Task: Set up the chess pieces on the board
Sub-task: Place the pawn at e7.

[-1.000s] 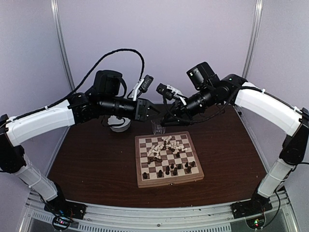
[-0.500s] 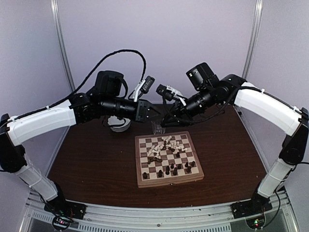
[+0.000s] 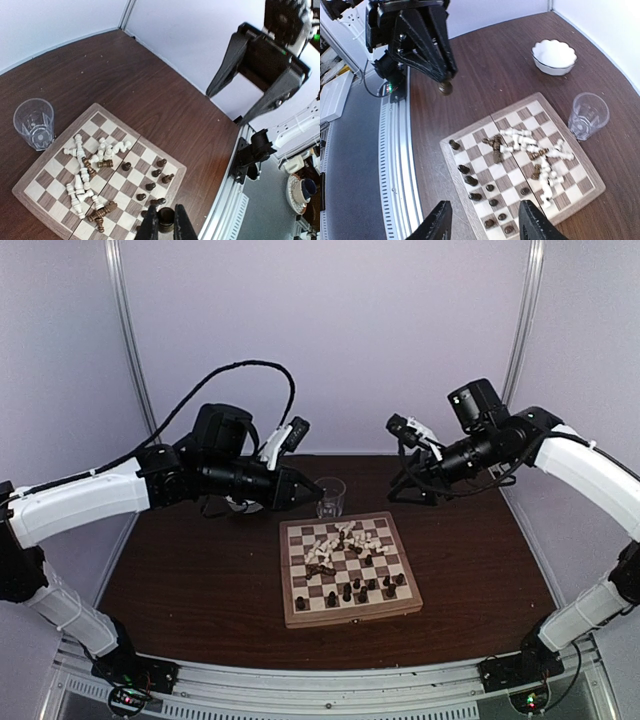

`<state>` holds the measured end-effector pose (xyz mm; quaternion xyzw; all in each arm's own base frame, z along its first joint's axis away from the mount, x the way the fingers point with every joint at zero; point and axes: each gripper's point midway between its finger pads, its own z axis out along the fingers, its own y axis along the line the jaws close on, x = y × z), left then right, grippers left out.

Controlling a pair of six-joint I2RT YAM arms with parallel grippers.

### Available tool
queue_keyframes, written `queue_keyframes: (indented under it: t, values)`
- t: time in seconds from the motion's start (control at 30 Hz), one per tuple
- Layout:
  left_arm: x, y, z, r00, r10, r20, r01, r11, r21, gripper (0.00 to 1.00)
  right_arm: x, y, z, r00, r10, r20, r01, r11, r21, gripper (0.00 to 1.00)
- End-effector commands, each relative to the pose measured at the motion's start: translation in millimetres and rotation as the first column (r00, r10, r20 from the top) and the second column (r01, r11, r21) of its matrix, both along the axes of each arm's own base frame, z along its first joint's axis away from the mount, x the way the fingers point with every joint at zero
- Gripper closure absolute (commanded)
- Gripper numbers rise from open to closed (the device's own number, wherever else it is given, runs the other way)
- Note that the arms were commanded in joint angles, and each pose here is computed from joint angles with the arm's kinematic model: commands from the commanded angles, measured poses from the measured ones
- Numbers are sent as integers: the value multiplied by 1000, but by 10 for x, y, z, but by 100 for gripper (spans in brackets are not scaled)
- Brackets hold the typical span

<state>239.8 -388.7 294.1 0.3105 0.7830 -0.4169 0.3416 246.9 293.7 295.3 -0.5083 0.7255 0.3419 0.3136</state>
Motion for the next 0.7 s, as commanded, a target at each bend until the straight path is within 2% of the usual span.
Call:
queue_keyframes:
  t: [0.0, 0.07, 0.2, 0.33, 0.67]
  values:
    - [56, 50, -400, 999, 22, 38, -24, 998, 64, 100, 57, -405, -209, 996, -82, -16, 83, 997, 12, 52]
    - [73, 28, -563, 999, 18, 40, -20, 997, 74, 100, 88, -591, -347, 990, -140, 8, 140, 990, 7, 51]
    - [86, -74, -848, 999, -13, 40, 11, 998, 62, 100, 98, -898, -527, 964, -255, 74, 252, 967, 46, 42]
    - [96, -206, -1054, 997, -48, 68, 45, 998, 43, 100, 187, -1108, -567, 944, -320, 83, 316, 947, 54, 41]
    - [109, -454, -1392, 990, -116, 79, 115, 993, 9, 100, 225, -1172, -627, 938, -333, 93, 329, 943, 60, 41]
